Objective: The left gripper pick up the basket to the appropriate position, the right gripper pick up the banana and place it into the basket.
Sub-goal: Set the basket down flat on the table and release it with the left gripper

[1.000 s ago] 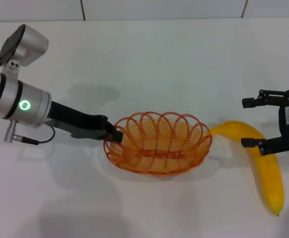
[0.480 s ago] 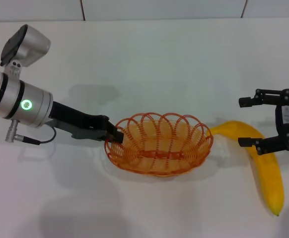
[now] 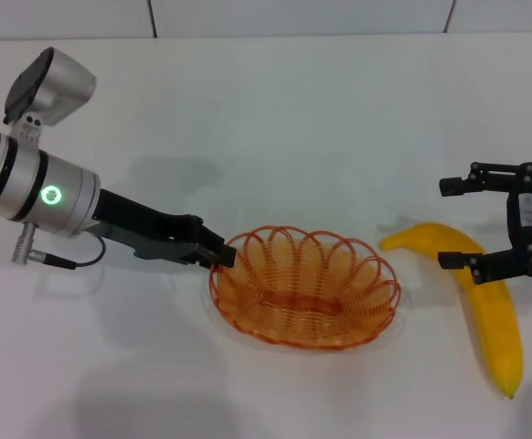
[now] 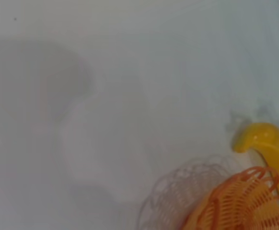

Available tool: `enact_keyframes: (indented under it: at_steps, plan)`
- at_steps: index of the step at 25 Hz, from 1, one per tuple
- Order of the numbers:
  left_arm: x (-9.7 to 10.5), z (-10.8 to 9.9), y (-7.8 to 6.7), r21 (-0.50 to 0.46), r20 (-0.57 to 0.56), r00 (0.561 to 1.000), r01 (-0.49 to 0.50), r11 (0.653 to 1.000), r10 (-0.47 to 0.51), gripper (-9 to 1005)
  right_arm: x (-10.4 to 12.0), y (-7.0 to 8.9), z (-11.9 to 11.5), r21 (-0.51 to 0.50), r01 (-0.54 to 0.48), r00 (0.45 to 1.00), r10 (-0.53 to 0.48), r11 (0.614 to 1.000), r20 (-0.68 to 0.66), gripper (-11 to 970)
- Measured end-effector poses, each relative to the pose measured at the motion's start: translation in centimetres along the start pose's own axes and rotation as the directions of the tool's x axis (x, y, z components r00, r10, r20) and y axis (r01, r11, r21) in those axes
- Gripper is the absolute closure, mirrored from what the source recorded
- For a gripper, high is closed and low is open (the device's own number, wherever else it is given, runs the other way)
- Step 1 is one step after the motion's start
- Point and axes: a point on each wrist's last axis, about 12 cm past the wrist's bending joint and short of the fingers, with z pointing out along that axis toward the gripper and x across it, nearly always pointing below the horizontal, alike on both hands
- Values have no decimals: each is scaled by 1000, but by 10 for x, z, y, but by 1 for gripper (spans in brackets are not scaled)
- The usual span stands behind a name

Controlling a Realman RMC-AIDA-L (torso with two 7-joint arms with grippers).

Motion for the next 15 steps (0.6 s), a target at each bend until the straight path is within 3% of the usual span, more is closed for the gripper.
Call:
enact_keyframes:
  at_steps: [3,15]
  plan:
    - [0,0,-1,2,-3,1000,-1,1000,1,741,0,0,0,1,-1,1000,1,1000,0,71]
    - [1,1,-1,-4,-26,999,-21,1000,21,713,0,0,0,2,-6,1000,6,1000,1,71]
